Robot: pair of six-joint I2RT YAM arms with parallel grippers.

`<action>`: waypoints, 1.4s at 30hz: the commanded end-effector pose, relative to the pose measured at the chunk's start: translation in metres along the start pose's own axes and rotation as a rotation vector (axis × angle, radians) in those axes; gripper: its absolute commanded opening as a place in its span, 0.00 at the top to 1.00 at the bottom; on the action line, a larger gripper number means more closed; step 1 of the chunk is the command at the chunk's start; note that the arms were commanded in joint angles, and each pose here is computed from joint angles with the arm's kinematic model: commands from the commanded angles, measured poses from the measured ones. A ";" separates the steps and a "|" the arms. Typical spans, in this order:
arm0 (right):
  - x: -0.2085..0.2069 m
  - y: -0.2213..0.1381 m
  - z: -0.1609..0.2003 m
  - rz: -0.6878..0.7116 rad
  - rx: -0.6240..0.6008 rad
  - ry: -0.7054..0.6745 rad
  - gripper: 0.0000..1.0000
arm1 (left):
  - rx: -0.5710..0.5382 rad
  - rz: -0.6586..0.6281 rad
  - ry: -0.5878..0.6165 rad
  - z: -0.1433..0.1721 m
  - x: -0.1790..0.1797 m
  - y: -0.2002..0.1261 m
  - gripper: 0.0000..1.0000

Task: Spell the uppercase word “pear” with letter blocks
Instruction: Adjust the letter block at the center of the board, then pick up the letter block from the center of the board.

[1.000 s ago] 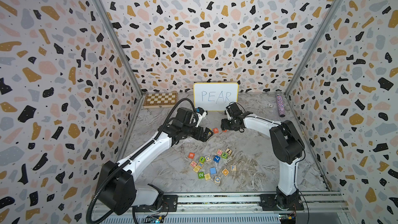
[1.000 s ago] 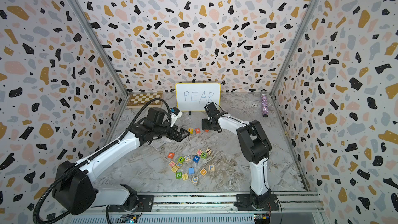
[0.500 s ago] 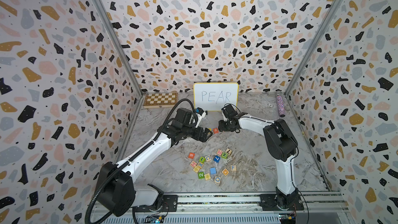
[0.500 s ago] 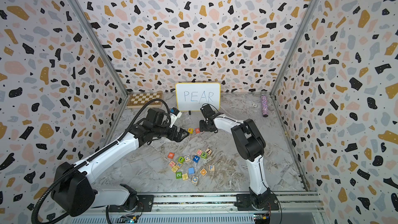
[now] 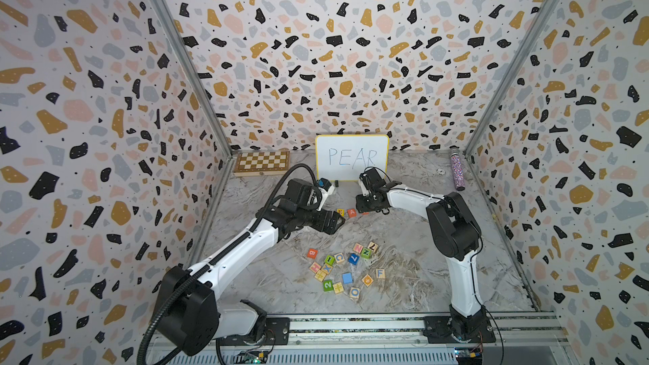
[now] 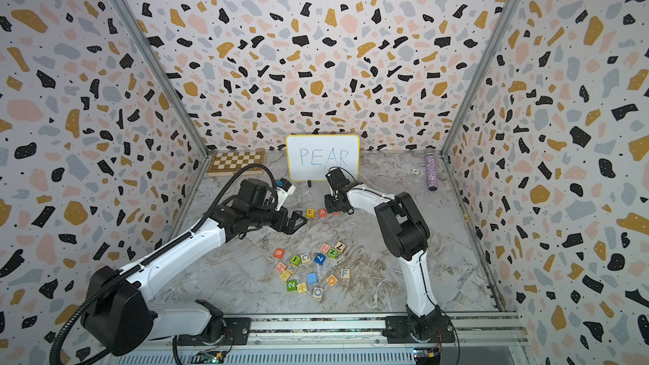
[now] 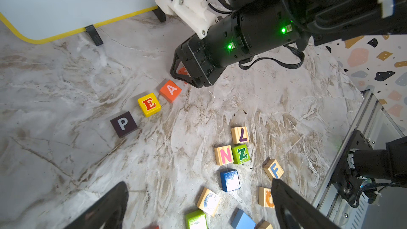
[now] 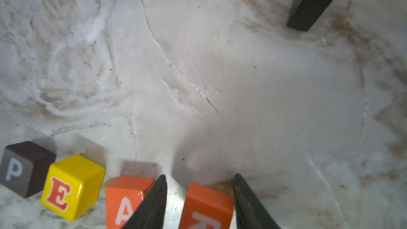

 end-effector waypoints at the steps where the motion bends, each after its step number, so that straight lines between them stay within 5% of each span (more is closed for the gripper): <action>1: -0.002 -0.037 -0.019 0.043 -0.068 -0.037 0.50 | -0.025 -0.007 0.020 -0.003 0.001 -0.003 0.00; 8: -0.004 -0.054 -0.020 0.054 -0.090 0.014 0.47 | -0.022 -0.004 0.018 -0.002 0.001 0.000 0.00; 28: -0.002 -0.002 0.016 0.050 0.091 -0.032 0.47 | -0.023 -0.001 0.016 -0.002 0.001 0.000 0.00; 37: 0.004 -0.019 0.008 0.028 0.062 -0.085 0.74 | -0.026 -0.005 0.018 -0.003 0.001 0.000 0.00; 42: 0.007 -0.033 -0.009 -0.112 -0.005 -0.262 0.91 | -0.015 0.013 0.006 -0.004 0.000 0.003 0.00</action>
Point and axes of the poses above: each gripper's point midway between its finger pads, its own y axis out along the fingers, its own x axis along the line the jaws close on, z = x × y, the point moved 4 cm from there along -y, back along the fingers, and after that the axes turned 5 degrees about -y, right-handed, at the moved point
